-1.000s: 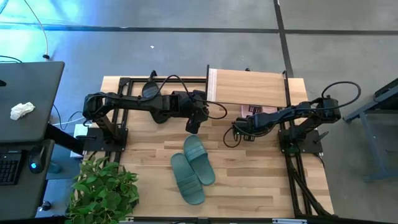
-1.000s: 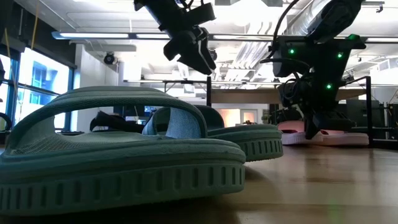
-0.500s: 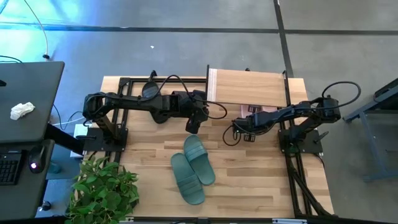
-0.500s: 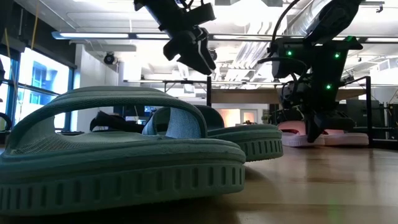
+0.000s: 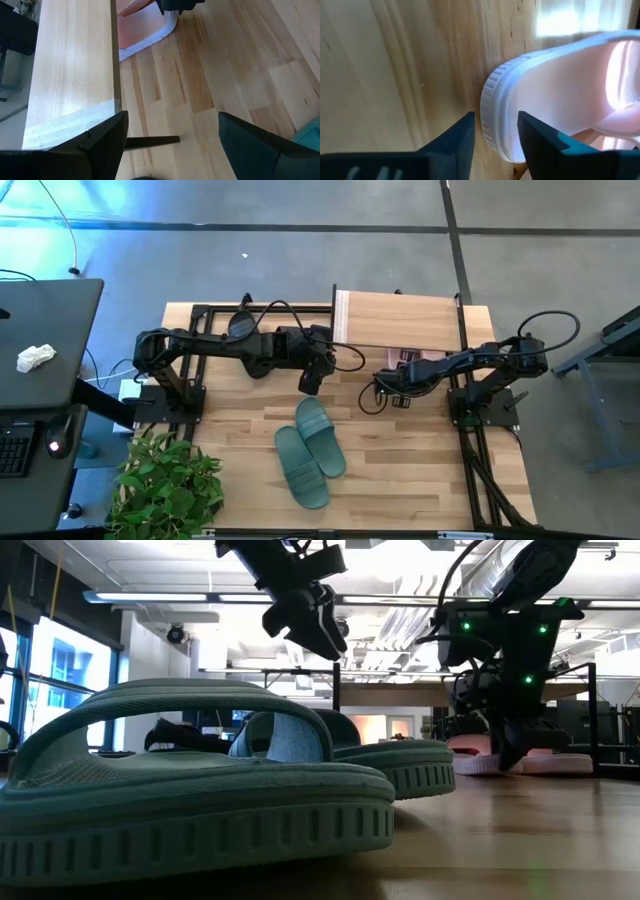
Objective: Pick and place slides into the shelf
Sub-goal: Put the left pink slides under the shelf
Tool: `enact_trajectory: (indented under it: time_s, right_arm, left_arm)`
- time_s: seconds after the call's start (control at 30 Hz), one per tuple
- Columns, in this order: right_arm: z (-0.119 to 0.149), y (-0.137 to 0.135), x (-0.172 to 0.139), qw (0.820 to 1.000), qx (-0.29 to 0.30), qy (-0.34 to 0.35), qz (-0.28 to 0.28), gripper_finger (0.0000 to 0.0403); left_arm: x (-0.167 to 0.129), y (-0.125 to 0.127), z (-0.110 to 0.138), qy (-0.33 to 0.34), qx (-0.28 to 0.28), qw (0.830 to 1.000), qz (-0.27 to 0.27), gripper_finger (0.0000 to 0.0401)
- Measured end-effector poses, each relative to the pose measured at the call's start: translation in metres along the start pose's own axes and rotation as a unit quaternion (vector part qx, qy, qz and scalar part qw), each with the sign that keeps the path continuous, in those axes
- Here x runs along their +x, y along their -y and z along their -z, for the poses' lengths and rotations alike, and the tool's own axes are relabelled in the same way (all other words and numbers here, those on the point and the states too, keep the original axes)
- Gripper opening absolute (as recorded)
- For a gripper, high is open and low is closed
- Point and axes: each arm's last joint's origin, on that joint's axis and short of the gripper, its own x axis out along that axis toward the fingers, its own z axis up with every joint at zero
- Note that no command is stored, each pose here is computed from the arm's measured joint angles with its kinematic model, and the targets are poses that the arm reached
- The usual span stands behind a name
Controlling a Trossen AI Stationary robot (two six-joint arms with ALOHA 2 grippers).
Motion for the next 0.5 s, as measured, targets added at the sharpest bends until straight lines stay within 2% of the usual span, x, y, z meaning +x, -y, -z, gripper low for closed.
enact_trajectory:
  time_s: [0.17,0.5]
  right_arm:
    - [0.0014,0.0001,0.0000,1.000,0.025,-0.006,0.000,0.0163]
    - [0.0060,-0.0020,-0.0019,0.998,0.063,-0.024,0.007,0.0165]
  left_arm:
    - [0.0003,0.0001,0.0000,0.000,0.000,1.000,0.000,0.0289]
    - [0.0003,0.0001,0.0001,0.000,0.000,1.000,0.000,0.0289]
